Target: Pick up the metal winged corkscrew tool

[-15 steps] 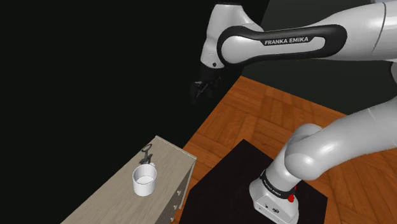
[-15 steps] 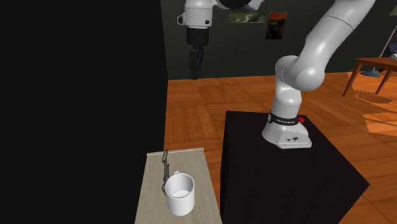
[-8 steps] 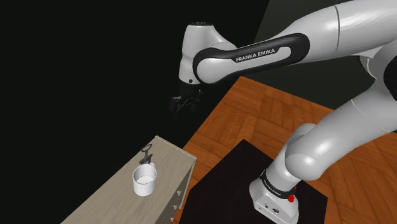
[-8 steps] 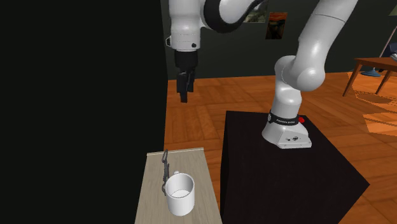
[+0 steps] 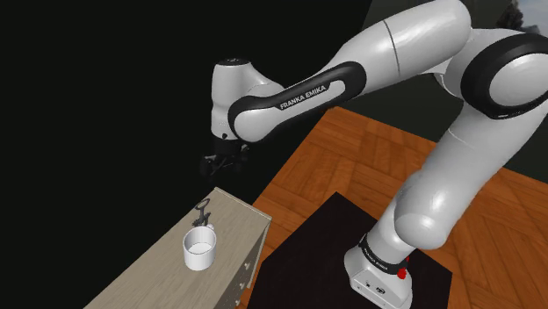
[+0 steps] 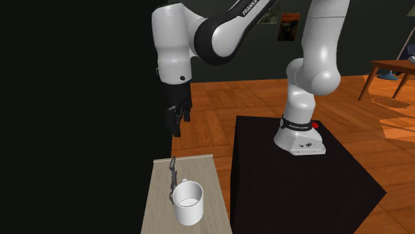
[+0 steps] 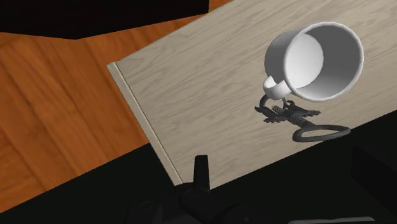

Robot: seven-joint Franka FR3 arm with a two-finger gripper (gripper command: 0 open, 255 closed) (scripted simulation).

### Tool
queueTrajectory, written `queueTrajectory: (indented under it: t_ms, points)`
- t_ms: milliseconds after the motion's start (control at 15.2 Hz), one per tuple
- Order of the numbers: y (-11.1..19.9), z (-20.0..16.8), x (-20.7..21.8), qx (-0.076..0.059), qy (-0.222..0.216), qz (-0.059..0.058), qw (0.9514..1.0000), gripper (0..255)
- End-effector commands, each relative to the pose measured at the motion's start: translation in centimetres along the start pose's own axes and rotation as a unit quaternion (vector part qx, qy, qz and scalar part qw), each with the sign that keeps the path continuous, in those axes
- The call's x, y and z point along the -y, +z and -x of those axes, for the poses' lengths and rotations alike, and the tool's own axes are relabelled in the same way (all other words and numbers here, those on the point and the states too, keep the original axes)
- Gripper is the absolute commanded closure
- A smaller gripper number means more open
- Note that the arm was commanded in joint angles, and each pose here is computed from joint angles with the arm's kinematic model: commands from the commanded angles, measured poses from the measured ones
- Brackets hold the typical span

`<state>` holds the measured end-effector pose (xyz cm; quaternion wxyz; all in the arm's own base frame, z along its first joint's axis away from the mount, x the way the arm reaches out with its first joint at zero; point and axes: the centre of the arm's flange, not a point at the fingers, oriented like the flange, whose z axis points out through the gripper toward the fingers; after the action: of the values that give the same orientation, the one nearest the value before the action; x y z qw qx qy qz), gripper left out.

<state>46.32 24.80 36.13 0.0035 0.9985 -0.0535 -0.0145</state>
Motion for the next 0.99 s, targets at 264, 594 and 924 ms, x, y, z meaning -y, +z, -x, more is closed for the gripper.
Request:
queueTrajectory:
  t_ms: [264,594,924]
  points:
    - [5.0,-2.1,5.7,0.016,0.015,-0.006,0.9997,0]
    - [7.8,-2.5,6.6,0.018,0.018,-0.006,0.9997,0]
    - [9.7,-2.5,6.6,0.018,0.018,-0.006,0.9997,0]
